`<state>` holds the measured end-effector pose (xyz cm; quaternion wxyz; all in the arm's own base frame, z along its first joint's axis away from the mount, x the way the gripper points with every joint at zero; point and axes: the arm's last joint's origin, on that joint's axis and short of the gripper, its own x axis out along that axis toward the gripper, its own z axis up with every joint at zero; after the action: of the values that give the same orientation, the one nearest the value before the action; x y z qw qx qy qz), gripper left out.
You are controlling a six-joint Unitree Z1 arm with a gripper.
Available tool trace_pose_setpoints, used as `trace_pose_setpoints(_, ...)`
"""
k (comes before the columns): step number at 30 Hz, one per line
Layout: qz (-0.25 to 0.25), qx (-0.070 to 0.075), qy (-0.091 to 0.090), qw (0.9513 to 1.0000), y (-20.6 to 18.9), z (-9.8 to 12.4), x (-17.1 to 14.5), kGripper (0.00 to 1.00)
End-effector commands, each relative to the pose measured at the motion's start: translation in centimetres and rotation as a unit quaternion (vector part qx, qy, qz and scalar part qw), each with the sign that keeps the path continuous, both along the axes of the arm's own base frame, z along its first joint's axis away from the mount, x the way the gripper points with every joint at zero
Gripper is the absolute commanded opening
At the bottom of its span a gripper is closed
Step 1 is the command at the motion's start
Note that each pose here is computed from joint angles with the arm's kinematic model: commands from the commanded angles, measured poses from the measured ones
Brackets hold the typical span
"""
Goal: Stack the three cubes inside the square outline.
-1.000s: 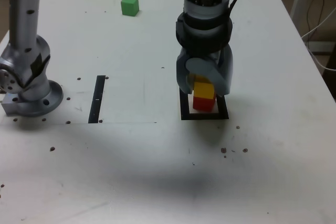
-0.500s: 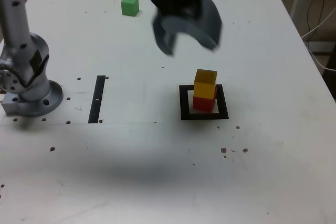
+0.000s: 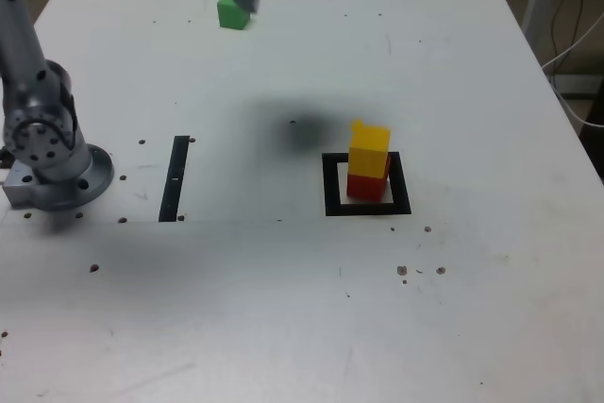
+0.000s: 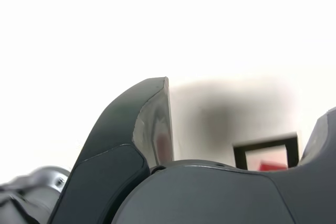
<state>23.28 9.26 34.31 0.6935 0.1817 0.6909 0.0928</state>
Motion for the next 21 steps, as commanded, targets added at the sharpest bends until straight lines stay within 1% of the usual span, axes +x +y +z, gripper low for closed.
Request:
trace_pose_setpoints(1, 0.010, 0.004, 0.000, 0.9999, 1.6, 0.3, -0.3, 0.99)
trace_pose_setpoints(6, 0.020, 0.013, 0.000, 0.9997, 4.4, 0.9, -0.8, 0.99)
trace_pose_setpoints(10, 0.029, 0.013, 0.008, 0.9995, 6.6, 0.9, -1.0, 0.98)
trace_pose_setpoints(13, 0.039, 0.007, 0.017, 0.9991, 8.7, 0.4, -1.3, 0.98)
trace_pose_setpoints(17, 0.051, -0.005, 0.018, 0.9985, 11.5, -0.5, -2.0, 0.97)
trace_pose_setpoints(21, 0.061, -0.021, 0.018, 0.9977, 14.0, -1.5, -2.8, 0.97)
